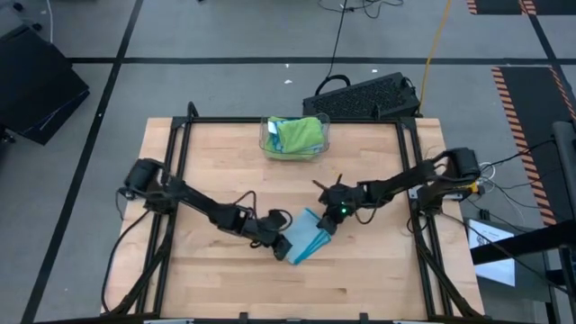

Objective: Fold microfiber towels
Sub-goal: Fold the blue microfiber cloth, then put the blue folded microfiber cloth into the transparent bin

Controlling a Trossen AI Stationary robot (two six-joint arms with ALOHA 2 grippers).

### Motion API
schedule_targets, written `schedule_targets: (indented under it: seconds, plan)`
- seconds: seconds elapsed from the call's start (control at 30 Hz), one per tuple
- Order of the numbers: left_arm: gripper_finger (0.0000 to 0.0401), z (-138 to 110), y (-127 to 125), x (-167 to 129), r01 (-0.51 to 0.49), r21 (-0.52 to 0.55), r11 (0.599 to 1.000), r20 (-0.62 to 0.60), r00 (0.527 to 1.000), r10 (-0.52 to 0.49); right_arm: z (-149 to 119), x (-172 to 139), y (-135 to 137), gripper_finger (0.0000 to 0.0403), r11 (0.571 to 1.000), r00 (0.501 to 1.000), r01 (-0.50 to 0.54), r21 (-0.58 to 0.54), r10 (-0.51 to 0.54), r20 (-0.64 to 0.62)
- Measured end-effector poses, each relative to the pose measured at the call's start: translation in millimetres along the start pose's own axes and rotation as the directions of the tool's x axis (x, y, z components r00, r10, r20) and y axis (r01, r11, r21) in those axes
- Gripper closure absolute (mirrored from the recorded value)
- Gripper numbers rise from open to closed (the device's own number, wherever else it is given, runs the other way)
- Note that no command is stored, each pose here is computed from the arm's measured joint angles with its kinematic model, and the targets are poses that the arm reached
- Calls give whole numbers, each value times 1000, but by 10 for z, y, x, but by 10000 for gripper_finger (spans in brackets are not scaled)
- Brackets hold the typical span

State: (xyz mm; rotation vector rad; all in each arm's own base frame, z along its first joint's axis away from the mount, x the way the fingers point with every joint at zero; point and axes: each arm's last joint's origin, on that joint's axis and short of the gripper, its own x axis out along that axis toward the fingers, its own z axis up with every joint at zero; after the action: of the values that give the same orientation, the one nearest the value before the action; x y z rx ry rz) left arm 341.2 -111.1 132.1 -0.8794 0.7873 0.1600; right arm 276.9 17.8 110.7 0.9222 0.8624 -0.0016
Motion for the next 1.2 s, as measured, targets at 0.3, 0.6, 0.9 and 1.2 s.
schedule_targets:
  seconds: [0.3, 0.6, 0.9, 1.2]
  plan:
    - [315, 169, -147, -519, -39, -120, 992, 63, 997, 47, 37, -606, 240, 351, 984, 992, 61, 170, -78, 99]
    - [233, 158, -214, -462, 79, -51, 996, -15, 997, -79, 86, -681, 251, 268, 891, 982, 162, 424, -190, 24]
    - [276, 155, -22, -237, -23, 137, 990, -14, 1000, 25, 260, -210, 96, 136, 840, 962, 270, 471, -214, -169]
    - [320, 172, 284, 156, 13, 188, 982, -150, 989, 15, 386, 94, 104, 106, 851, 952, 284, 441, -196, -235]
